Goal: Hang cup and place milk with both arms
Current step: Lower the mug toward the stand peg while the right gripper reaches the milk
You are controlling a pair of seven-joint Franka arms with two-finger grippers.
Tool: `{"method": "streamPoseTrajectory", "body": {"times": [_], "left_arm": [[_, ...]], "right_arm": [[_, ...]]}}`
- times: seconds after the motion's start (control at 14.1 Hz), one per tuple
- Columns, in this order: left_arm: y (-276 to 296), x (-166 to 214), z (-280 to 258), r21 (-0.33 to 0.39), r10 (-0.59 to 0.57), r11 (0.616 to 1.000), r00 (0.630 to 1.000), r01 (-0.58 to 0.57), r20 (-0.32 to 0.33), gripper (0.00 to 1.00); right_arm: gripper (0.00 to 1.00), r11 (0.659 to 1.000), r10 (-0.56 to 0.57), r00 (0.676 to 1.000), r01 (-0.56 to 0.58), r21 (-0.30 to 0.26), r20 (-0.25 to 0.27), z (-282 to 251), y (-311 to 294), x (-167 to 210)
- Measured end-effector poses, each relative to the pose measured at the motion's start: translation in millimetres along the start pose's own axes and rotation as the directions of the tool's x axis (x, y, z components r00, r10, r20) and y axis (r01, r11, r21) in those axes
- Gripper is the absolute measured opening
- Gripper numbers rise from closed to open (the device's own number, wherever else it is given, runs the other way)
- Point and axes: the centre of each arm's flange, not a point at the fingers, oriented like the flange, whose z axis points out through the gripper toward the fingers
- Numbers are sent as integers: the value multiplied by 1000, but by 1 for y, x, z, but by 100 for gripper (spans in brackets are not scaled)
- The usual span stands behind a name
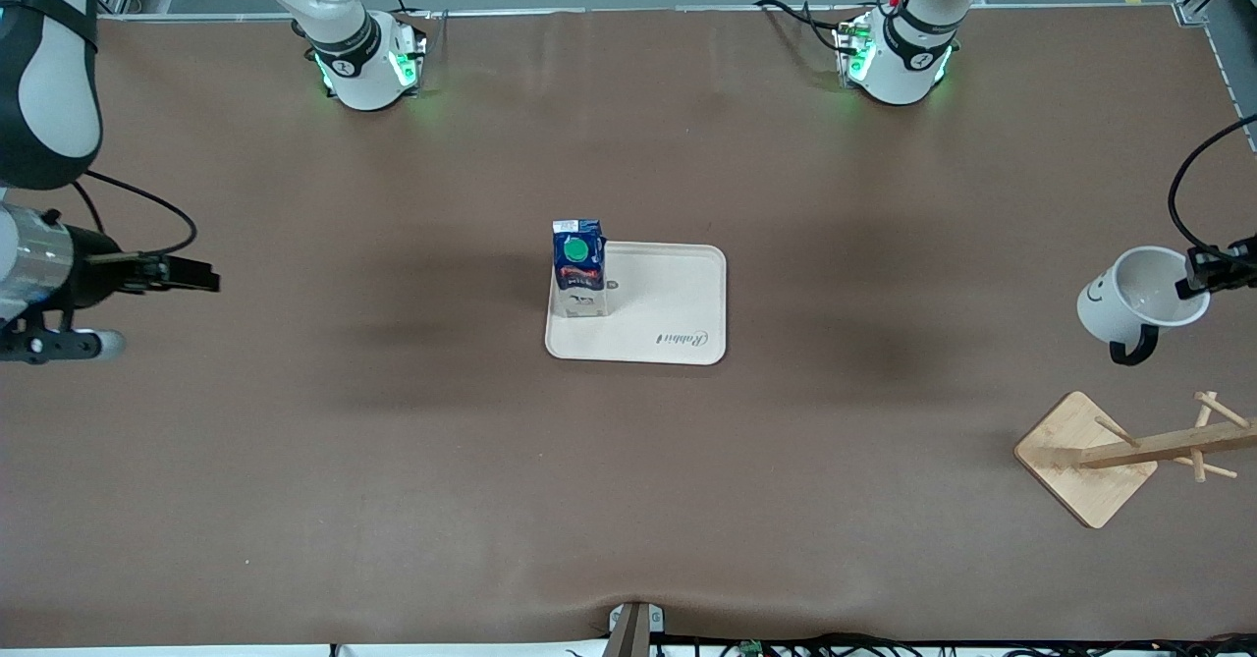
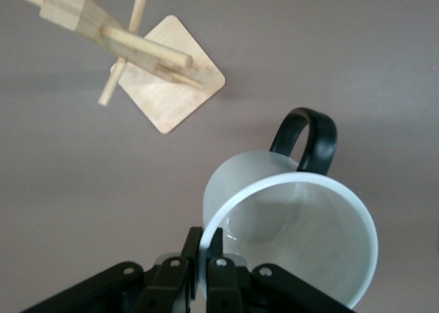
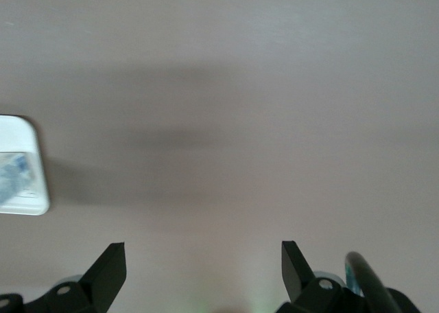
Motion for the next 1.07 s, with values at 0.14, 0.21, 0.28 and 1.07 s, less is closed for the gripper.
{"method": "streamPoseTrajectory", "body": {"times": [0.14,0.21,0.28,1.07], "left_arm": [[-11,7,10,-13,2,1000,1000,-3,-22,7],[-15,11,13,-19,0,1000,999,0,-32,7],[-18,15,15,-26,-3,1000,999,2,-40,7],[-57,31,31,-64,-28,998,996,23,-84,7]], "right_arm": [[100,999,-24,999,22,45,28,17,-21,8],[100,997,-25,998,21,70,52,28,-34,10],[100,995,-8,997,-1,99,82,38,-48,10],[100,994,28,999,-30,104,18,102,-350,-52]]}}
